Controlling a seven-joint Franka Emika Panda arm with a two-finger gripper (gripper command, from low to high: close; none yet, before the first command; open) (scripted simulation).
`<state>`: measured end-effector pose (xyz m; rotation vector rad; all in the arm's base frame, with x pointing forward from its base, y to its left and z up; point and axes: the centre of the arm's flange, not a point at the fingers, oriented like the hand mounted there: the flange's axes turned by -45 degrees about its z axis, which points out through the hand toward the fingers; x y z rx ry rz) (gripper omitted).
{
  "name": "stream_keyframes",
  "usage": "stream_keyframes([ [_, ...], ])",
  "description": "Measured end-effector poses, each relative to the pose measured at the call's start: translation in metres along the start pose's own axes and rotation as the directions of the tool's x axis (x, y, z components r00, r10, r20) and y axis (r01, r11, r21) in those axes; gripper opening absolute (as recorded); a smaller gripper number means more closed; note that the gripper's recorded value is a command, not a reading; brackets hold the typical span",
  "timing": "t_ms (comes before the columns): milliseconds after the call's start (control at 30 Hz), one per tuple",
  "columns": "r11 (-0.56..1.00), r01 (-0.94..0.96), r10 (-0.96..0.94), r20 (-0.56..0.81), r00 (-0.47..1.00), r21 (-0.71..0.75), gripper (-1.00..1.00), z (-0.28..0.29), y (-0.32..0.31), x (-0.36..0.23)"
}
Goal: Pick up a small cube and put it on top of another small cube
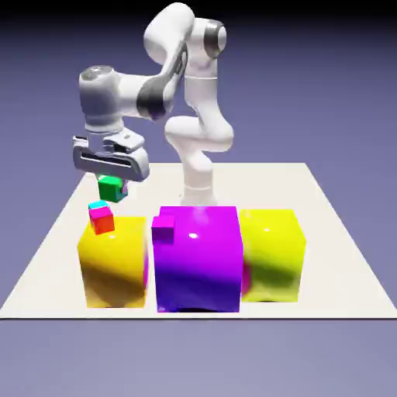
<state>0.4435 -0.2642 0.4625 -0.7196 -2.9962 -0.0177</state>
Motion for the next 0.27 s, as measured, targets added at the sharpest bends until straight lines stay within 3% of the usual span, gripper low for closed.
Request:
stream_keyframes([
  [167, 1.000, -0.002, 0.002, 0.000, 1.000, 0.000, -1.00, 0.068, -0.001, -0.001],
  [200, 1.000, -0.002, 0.002, 0.000, 1.000, 0.000, 1.00, 0.070, -0.001, -0.001],
  [267, 1.000, -0.002, 0.002, 0.000, 1.000, -0.003, 1.00, 0.070, -0.001, -0.001],
])
